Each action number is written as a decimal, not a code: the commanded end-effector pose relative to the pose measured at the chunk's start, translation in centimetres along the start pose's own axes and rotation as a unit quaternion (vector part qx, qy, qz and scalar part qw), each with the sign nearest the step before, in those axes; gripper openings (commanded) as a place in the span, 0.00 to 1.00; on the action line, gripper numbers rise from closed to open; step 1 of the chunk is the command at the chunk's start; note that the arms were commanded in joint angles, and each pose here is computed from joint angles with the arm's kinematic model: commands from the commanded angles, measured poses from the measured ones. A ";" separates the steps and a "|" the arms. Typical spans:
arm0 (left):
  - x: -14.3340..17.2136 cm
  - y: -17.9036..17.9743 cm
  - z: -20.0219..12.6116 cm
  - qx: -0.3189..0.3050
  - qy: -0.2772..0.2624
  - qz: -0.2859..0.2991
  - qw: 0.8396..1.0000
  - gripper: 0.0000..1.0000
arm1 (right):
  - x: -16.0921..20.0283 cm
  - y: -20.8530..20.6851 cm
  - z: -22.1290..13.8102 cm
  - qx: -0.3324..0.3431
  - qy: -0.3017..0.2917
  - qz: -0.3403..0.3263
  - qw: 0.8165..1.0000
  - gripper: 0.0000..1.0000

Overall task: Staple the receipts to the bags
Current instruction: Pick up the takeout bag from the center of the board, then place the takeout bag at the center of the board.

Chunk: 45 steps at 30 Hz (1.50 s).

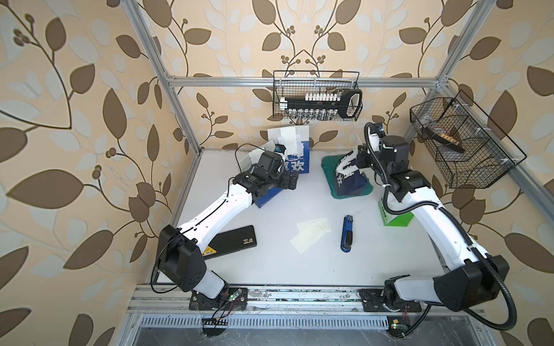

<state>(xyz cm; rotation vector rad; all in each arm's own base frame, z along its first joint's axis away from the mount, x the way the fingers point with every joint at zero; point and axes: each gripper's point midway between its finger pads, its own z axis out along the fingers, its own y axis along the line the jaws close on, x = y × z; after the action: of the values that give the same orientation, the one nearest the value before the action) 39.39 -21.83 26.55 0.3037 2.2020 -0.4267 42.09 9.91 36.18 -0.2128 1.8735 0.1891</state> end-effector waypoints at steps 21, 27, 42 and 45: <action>-1.7 -10.7 -11.4 0.320 -0.054 0.199 0.925 0.99 | 2.7 19.1 -11.6 -0.609 0.065 -0.026 0.790 0.00; -1.4 -12.2 -12.7 0.373 -0.045 0.190 0.907 0.95 | 4.0 20.1 -10.6 -0.604 0.091 -0.032 0.791 0.00; -0.4 -13.0 -11.2 0.386 -0.016 0.162 0.908 0.19 | 4.1 21.3 -9.3 -0.593 0.099 -0.041 0.798 0.01; -0.9 -11.8 -9.5 0.336 -0.029 0.162 0.927 0.00 | 4.1 20.4 -7.3 -0.533 0.093 -0.050 0.840 0.11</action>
<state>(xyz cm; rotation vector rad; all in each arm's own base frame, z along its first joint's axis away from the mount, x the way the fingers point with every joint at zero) 26.97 -28.98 34.60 1.0466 1.8560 -1.0876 28.12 27.72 33.81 -1.1488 1.7694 1.2862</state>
